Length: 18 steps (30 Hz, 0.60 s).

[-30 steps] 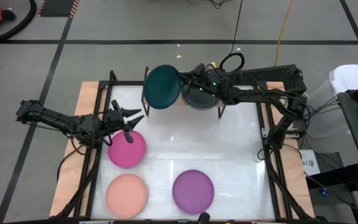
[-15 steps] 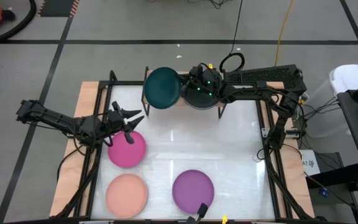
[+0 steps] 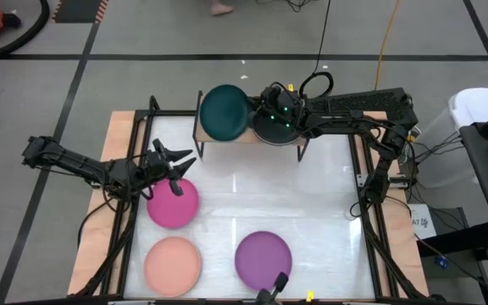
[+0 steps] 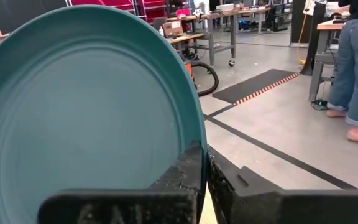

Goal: Place and stack plates onto a shelf
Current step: Put the green plate on the shelf

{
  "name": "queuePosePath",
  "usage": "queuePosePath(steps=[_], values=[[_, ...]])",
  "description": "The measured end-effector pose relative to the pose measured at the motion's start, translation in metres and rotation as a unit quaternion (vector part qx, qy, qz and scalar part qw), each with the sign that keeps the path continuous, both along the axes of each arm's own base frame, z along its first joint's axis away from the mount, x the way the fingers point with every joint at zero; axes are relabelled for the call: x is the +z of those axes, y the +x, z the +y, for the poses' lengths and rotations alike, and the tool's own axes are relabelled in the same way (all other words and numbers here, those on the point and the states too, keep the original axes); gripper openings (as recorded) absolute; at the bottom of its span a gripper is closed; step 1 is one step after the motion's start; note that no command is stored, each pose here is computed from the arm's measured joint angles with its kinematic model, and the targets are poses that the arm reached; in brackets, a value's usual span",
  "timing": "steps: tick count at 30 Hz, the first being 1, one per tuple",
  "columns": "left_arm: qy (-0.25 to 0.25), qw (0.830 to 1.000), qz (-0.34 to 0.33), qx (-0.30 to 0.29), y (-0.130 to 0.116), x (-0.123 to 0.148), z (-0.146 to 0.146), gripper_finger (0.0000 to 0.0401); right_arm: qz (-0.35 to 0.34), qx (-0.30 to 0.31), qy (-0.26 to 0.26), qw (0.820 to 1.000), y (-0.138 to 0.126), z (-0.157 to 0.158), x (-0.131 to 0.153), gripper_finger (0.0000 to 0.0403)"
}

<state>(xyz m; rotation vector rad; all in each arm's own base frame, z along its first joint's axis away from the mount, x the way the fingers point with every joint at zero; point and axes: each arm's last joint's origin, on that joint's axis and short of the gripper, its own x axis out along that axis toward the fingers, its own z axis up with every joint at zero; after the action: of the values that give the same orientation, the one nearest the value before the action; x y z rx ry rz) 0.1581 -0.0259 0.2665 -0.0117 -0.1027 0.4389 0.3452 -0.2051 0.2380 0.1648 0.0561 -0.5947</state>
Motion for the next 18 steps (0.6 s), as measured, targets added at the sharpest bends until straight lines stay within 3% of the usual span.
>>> queuePosePath(steps=[18], values=[[-0.003,1.000,0.001,-0.001,0.0007,-0.0007,-0.0002,0.0136,0.012,0.000,-0.009,1.000,-0.0001,0.0001,-0.0009,0.0013]])
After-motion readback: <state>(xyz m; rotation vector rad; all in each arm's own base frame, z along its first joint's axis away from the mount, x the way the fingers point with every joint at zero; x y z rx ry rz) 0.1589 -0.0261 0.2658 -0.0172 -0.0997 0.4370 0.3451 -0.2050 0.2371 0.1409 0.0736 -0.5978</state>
